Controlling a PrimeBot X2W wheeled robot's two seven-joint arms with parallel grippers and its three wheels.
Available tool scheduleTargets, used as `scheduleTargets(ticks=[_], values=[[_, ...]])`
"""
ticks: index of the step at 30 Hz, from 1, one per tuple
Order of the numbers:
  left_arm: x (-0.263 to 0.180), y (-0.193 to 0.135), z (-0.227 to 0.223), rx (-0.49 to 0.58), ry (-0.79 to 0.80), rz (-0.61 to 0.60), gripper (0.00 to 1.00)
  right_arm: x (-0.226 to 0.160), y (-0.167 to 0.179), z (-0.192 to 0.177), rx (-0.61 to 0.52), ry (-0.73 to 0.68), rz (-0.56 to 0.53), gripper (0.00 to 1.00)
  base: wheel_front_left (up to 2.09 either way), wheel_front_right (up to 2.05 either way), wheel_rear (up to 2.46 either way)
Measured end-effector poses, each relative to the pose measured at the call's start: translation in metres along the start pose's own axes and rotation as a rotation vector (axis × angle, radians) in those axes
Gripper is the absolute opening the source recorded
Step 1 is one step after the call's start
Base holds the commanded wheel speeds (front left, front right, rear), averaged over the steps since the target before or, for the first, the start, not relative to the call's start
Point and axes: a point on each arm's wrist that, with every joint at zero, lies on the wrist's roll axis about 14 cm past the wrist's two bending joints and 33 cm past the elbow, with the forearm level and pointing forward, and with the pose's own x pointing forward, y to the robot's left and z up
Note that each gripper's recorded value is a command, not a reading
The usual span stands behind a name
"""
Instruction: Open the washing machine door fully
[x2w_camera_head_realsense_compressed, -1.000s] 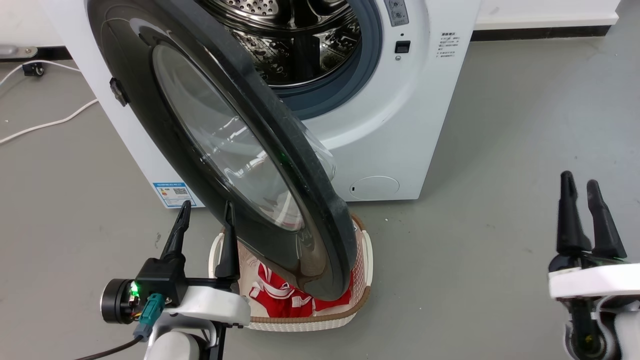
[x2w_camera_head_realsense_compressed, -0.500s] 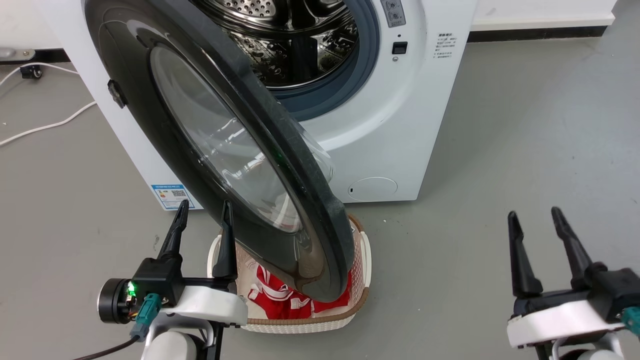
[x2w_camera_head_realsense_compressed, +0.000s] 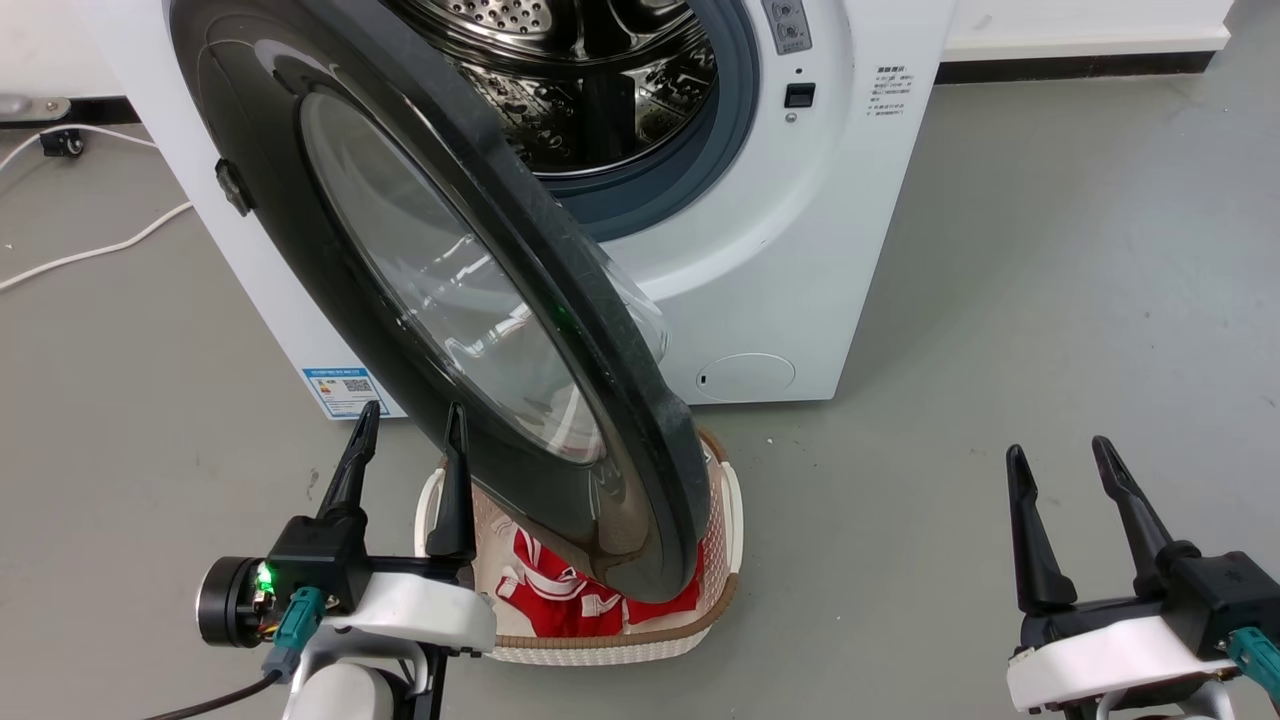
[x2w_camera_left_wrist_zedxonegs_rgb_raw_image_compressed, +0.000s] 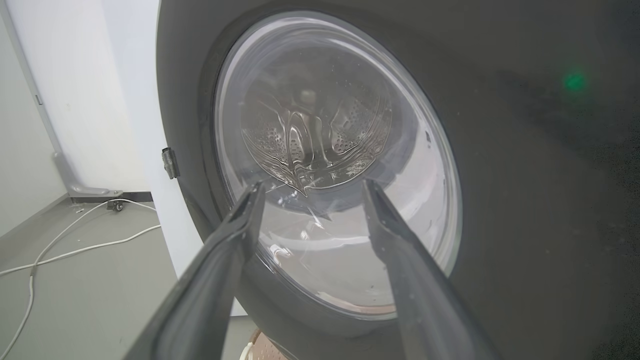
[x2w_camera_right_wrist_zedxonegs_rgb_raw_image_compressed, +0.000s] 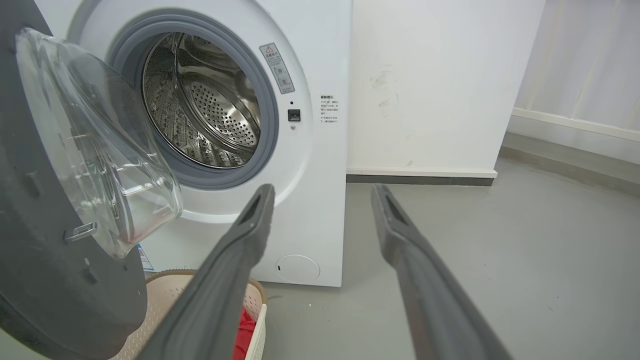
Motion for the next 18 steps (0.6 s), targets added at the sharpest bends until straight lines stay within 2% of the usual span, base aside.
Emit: scheduleTargets(ticks=[4, 5, 6, 8, 18], values=[[0.000, 0.000, -0.002, 0.000, 0.005, 0.001, 1.00, 0.003, 0.001, 0.001, 0.003, -0.006, 0.004, 1.00, 0.00, 0.00, 0.00], [0.000, 0.000, -0.002, 0.000, 0.005, 0.001, 0.89, 0.003, 0.001, 0.001, 0.003, -0.006, 0.004, 1.00, 0.00, 0.00, 0.00], [0.000, 0.000, -0.003, 0.000, 0.007, 0.001, 0.49, 0.003, 0.002, 0.001, 0.003, -0.006, 0.005, 1.00, 0.00, 0.00, 0.00], [0.000, 0.000, -0.004, -0.001, 0.011, -0.001, 0.00, 0.004, 0.003, 0.000, 0.004, -0.006, 0.008, 1.00, 0.00, 0.00, 0.00], [0.002, -0.003, 0.006, -0.027, -0.021, -0.015, 0.00, 0.004, 0.002, 0.000, 0.005, -0.007, 0.005, 1.00, 0.00, 0.00, 0.00]])
